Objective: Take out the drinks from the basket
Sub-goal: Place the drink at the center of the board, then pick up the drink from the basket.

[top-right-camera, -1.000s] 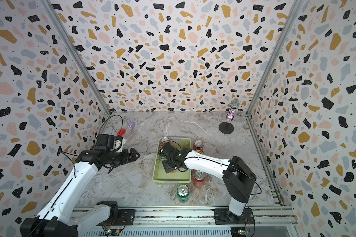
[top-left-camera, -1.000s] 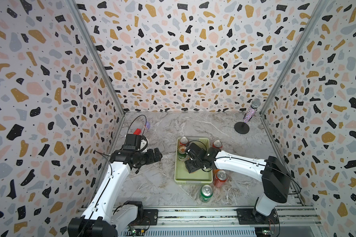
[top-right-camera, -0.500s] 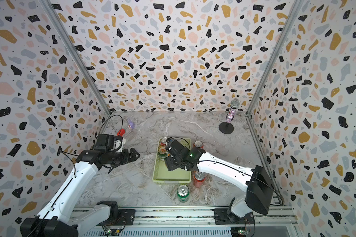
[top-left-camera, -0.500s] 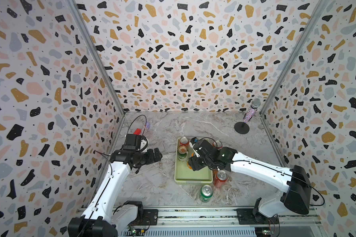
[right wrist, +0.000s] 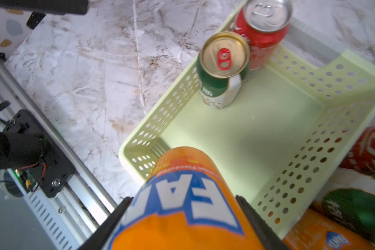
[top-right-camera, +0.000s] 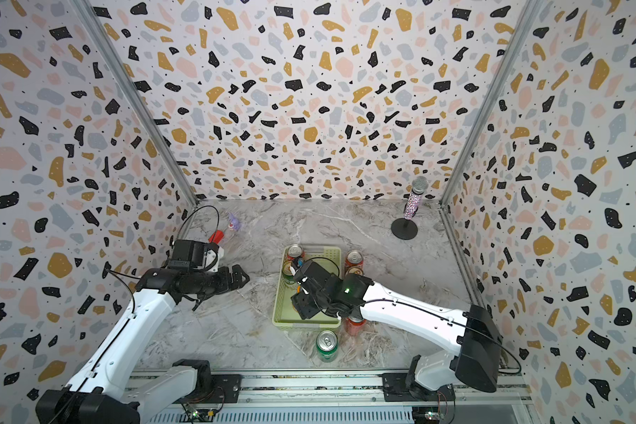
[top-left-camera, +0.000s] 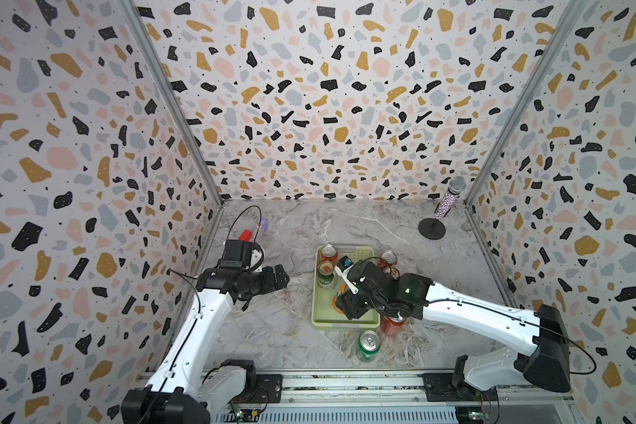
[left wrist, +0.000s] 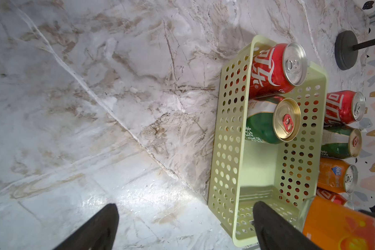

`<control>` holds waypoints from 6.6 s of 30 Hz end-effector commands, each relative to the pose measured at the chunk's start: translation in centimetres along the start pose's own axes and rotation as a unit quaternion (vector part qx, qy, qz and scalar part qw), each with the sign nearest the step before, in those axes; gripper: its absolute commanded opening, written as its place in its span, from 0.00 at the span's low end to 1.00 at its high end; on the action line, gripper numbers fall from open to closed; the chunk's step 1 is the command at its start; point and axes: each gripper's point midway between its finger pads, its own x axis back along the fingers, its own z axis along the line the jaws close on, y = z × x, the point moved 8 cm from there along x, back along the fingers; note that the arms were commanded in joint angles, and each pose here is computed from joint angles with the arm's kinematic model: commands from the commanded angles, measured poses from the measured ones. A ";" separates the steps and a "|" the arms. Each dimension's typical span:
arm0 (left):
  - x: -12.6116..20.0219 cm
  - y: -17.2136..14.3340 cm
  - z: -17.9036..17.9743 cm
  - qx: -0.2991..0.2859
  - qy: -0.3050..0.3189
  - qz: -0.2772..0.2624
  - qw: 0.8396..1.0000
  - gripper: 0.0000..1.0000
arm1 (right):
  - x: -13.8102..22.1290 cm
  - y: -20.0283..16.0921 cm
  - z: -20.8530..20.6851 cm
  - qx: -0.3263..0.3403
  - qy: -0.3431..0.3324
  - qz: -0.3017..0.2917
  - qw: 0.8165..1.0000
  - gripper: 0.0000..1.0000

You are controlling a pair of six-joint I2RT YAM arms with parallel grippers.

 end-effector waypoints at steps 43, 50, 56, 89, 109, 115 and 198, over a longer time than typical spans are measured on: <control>0.1 0.0 0.2 -0.007 0.005 -0.012 1.000 1.00 | -7.0 -7.7 9.2 0.222 0.029 0.082 0.971 0.24; 0.0 0.0 0.2 -0.007 0.004 -0.012 1.000 1.00 | -7.5 -7.9 9.0 0.221 0.011 0.090 0.971 0.31; 0.0 0.0 0.2 -0.007 0.003 -0.011 1.000 1.00 | -7.8 -8.2 8.7 0.216 -0.003 0.102 0.971 0.40; -0.1 0.0 0.2 -0.006 0.002 -0.008 1.000 1.00 | -1.4 -3.3 8.2 0.176 -0.021 -0.016 0.984 0.87; 0.6 0.1 0.4 -0.009 0.022 -0.028 0.999 1.00 | 0.6 5.4 -2.6 -0.051 -0.018 -0.061 0.997 0.86; 0.7 0.1 0.4 -0.009 0.021 -0.029 0.999 1.00 | -2.1 7.1 -4.9 -0.093 -0.020 -0.021 0.995 0.86; 1.0 0.3 0.7 -0.004 0.027 -0.038 0.999 1.00 | -4.0 10.1 -6.3 -0.045 -0.085 -0.029 0.995 0.33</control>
